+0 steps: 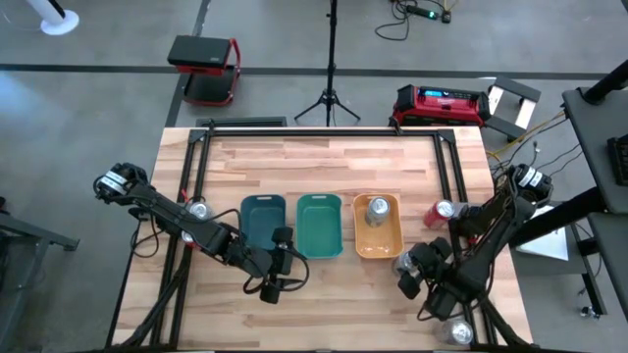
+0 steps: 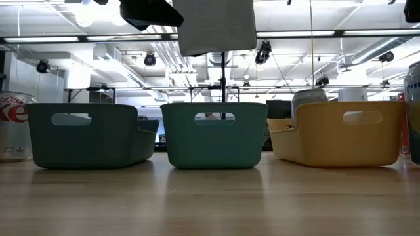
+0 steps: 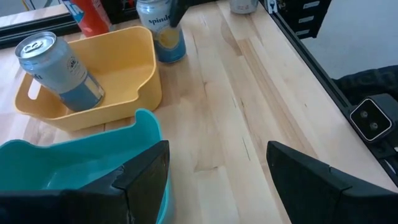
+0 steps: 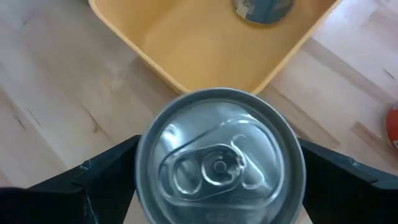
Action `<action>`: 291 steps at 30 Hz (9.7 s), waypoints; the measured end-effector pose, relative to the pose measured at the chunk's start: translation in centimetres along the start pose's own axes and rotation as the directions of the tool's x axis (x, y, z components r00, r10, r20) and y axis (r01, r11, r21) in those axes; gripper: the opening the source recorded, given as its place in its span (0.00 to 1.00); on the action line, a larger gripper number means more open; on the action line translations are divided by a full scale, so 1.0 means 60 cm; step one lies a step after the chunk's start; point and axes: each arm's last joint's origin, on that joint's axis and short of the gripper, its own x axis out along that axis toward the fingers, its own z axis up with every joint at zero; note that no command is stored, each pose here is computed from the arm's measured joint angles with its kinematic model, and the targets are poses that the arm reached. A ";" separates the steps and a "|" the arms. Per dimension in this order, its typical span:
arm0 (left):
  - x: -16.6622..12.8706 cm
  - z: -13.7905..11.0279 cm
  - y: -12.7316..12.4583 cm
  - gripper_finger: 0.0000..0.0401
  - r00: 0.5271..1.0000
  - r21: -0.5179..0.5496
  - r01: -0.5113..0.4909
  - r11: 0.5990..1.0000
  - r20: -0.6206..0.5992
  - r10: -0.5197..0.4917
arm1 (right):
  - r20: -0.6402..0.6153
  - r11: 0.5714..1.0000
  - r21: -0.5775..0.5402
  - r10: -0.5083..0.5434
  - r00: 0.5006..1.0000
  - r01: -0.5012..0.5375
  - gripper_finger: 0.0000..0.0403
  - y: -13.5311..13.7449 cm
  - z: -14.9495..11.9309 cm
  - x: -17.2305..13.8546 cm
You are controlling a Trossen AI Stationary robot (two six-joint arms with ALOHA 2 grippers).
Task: Sort soda cans
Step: Put the blue-white soda can into the yellow bin, then put the left orange soda can into the blue bin
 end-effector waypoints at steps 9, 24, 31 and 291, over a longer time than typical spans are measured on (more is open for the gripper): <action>0.000 0.000 0.000 0.63 1.000 0.000 0.000 1.000 0.001 0.000 | -0.009 1.000 0.009 0.009 1.000 -0.009 0.84 0.002 -0.001 0.002; -0.008 -0.004 0.002 0.63 0.999 -0.013 0.005 1.000 -0.036 -0.006 | -0.108 0.994 -0.086 0.056 0.993 -0.066 0.78 0.016 0.033 -0.063; -0.013 -0.001 0.003 0.63 1.000 -0.018 0.006 1.000 -0.027 -0.007 | 0.031 0.977 -0.118 0.181 0.983 -0.177 0.74 0.041 0.083 -0.130; -0.174 -0.188 -0.080 0.75 0.223 -0.263 -0.958 -0.118 -0.935 0.276 | -0.078 0.506 -0.832 0.296 0.952 -0.226 0.90 0.292 0.038 -0.015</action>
